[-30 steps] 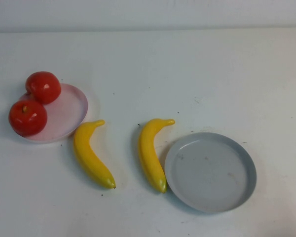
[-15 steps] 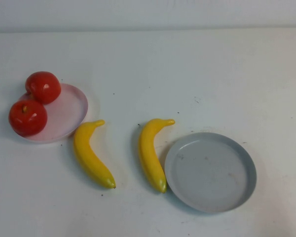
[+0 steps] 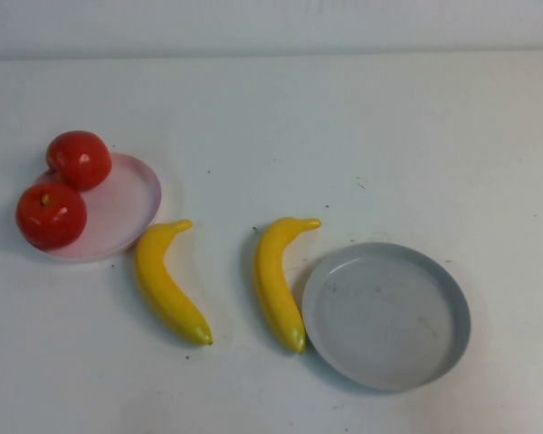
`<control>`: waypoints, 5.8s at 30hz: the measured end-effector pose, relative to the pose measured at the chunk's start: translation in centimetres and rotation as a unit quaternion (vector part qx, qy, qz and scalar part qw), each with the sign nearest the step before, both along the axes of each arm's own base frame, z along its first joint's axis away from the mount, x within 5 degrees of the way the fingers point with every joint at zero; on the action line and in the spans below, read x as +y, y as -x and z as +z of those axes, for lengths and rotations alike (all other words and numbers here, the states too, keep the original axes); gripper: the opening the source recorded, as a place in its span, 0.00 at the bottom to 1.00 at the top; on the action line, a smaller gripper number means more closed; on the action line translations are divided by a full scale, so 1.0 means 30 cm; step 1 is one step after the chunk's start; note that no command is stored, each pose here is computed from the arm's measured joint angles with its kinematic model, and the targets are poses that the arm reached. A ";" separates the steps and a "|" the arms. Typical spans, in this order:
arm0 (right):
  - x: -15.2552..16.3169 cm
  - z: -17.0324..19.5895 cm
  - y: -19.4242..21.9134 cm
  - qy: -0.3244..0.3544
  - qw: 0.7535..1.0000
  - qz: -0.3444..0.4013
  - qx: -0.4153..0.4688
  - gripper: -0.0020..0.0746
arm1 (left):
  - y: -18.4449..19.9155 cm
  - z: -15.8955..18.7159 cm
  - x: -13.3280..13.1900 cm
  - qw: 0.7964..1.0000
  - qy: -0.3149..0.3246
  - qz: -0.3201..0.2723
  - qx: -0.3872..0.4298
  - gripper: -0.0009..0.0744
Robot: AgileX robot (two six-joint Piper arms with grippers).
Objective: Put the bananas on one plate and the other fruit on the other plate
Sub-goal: Put another type of fruit in the right plate
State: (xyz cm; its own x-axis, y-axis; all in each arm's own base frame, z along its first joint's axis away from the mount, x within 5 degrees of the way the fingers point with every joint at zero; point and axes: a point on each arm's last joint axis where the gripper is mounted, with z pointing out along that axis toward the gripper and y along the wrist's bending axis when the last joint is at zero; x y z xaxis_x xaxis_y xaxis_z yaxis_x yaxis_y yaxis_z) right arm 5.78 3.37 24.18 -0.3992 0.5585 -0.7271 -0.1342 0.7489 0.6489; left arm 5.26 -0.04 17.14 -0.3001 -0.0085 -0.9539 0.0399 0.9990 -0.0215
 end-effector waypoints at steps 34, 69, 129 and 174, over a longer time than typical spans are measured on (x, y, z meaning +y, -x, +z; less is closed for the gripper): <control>0.589 0.078 -0.702 0.303 0.838 0.350 0.290 0.02 | 0.000 0.000 0.000 1.000 0.000 0.000 0.000 0.01; 0.983 -0.174 -1.002 0.353 0.790 0.339 0.369 0.43 | 0.000 0.000 0.000 1.000 0.000 0.000 0.000 0.01; 1.086 0.038 -0.843 0.390 0.788 0.440 0.182 0.60 | 0.000 0.000 0.000 1.000 0.000 0.000 0.000 0.01; 0.750 -0.010 -0.834 0.325 0.813 0.226 0.428 0.43 | 0.000 0.000 0.000 1.000 0.000 0.000 0.000 0.01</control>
